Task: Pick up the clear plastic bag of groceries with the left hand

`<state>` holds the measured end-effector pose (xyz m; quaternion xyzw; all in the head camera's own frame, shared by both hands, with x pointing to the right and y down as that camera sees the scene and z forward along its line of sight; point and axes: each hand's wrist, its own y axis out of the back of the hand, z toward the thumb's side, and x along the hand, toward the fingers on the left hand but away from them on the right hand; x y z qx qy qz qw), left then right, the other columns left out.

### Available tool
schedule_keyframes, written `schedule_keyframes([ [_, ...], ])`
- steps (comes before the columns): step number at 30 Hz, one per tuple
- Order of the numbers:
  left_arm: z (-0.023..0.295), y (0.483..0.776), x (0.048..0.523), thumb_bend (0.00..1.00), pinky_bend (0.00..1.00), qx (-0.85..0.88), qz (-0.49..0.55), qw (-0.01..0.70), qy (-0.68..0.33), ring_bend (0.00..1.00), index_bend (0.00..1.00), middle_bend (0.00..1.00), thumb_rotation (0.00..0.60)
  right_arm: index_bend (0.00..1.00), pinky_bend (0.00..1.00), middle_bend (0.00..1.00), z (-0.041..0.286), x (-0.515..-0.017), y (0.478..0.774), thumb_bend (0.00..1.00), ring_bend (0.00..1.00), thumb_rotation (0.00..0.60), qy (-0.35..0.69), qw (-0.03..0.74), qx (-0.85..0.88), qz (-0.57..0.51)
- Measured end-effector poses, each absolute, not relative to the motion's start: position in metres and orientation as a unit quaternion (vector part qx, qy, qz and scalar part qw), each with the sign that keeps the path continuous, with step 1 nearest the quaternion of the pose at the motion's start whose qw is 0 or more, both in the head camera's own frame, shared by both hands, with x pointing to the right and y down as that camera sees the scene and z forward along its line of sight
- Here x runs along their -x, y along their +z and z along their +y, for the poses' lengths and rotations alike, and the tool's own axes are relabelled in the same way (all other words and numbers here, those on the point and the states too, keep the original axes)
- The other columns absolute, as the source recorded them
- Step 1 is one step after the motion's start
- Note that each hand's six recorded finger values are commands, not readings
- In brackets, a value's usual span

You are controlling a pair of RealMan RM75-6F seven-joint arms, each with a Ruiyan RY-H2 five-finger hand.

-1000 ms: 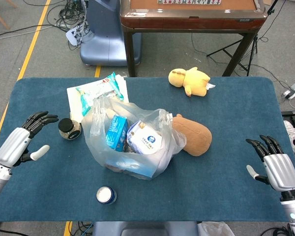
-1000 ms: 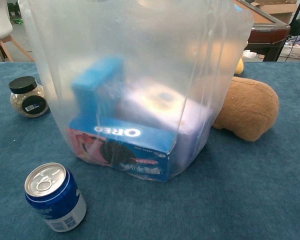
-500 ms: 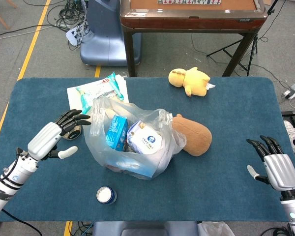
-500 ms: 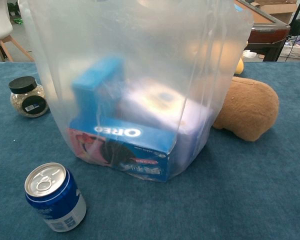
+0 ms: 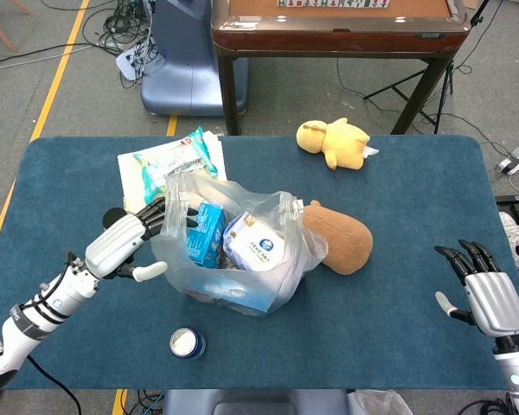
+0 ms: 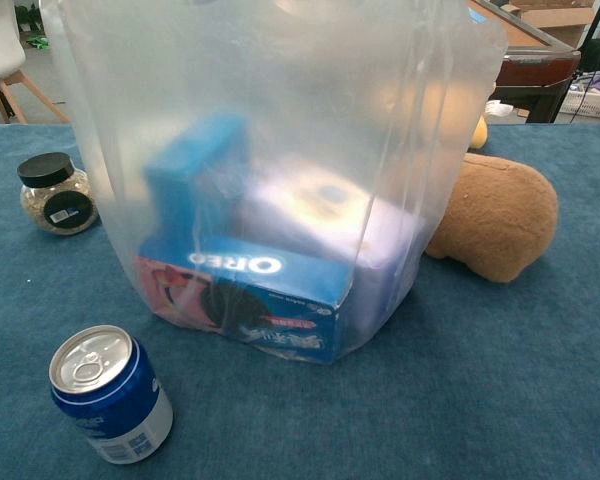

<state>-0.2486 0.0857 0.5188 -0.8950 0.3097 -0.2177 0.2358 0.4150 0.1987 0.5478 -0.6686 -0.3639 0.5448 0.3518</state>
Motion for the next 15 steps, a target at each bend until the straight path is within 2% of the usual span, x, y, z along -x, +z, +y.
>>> schedule_keyframes([
  [15,0.086,0.532,0.202,0.13,0.0,0.917,0.266,0.219,-0.203,0.05,0.22,0.13,0.04,0.17,0.1,0.22,0.202,-0.42,0.548,0.32,0.07,0.6,0.548,0.348,0.667,-0.367],
])
